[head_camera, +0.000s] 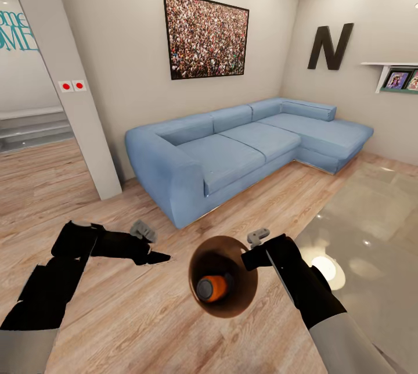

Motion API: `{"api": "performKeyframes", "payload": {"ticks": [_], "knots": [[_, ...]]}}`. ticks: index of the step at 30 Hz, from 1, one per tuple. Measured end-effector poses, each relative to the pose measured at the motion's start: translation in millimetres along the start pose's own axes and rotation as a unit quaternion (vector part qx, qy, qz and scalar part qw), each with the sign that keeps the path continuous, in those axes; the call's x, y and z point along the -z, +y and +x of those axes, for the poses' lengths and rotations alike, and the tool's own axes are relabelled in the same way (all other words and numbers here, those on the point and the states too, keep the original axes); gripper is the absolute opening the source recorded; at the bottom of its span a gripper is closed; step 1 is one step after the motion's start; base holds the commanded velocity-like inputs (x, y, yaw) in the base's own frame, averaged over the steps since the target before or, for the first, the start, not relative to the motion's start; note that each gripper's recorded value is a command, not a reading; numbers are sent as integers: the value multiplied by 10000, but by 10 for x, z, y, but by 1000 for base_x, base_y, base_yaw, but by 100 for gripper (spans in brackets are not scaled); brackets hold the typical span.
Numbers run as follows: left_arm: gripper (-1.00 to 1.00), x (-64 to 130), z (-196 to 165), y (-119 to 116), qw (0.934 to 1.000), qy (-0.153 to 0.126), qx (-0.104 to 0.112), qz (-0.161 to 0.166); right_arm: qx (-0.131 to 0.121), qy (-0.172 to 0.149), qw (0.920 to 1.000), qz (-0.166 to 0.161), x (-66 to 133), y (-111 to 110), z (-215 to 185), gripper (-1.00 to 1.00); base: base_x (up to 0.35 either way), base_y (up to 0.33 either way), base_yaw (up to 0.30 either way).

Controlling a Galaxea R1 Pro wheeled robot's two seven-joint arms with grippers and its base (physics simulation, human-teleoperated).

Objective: Put the three can of soda from the living room inside the tash can in the kitchen.

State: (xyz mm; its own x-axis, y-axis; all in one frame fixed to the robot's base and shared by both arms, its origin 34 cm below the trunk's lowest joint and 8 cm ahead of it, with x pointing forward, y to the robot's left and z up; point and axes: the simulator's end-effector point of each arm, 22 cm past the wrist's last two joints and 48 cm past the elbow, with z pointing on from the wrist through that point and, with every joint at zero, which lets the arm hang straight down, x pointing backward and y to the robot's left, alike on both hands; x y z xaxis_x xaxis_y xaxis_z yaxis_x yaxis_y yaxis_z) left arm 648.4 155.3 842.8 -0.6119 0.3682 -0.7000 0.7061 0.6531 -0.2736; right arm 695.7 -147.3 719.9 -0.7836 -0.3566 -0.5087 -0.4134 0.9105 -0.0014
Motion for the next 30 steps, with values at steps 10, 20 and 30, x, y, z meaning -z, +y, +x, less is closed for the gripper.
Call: {"api": "performKeyframes", "payload": {"ticks": [10, 20, 30], "knots": [[100, 784, -117, 634, 9892, -1215, 729, -363, -11, 7, 10000, -1, -2, -8, 7, -100, 0, 0, 0], [100, 536, 154, 657, 9867, -1380, 646, -562, -23, 4, 10000, -24, -3, 7, 8, -100, 0, 0, 0], [100, 350, 731, 953, 9723, -1861, 772, -1187, -349, -80, 9993, 108, 44, -215, 5, -100, 0, 0, 0]]}}
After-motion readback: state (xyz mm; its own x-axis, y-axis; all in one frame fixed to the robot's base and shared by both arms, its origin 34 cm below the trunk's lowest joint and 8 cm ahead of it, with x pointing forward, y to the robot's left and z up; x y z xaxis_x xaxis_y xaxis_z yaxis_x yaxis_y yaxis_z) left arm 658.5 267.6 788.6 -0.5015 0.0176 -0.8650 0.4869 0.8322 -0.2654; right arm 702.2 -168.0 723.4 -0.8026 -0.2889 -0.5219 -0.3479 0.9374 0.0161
